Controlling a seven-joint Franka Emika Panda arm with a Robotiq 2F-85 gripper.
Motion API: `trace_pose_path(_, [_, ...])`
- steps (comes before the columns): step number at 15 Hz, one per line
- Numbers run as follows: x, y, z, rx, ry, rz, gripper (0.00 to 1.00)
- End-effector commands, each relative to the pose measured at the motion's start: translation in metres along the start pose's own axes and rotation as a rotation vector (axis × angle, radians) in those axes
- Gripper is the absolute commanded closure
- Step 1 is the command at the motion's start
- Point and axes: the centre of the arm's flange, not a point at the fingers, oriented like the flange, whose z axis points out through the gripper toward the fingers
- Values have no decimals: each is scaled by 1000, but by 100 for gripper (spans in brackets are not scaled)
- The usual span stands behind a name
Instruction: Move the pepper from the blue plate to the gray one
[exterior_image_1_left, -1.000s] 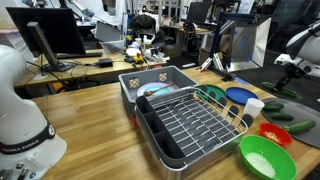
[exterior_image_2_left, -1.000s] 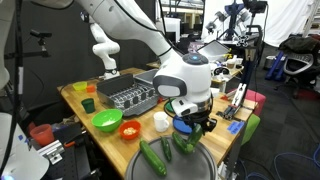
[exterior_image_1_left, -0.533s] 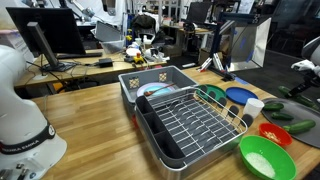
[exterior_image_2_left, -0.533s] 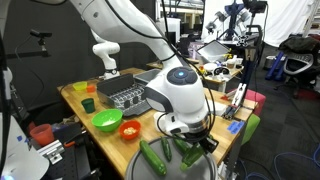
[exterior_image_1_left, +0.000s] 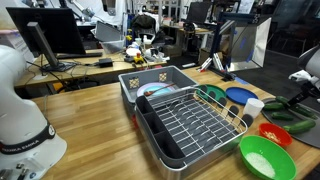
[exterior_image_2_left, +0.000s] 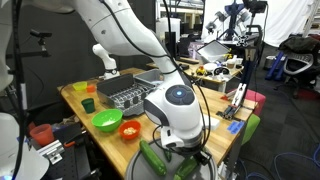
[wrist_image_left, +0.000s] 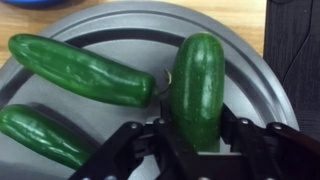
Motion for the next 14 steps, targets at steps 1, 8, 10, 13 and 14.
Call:
trace_pose_path(1, [10, -10, 8, 3, -7, -35, 78])
trace_pose_path(8, [-2, -12, -3, 47, -7, -91, 9])
trace_pose_path(10, [-11, -9, -15, 86, -5, -139, 0])
trace_pose_path(13, [-34, 0, -38, 162, -15, -211, 0])
trace_pose_path(14, [-44, 5, -45, 179, -27, -238, 0])
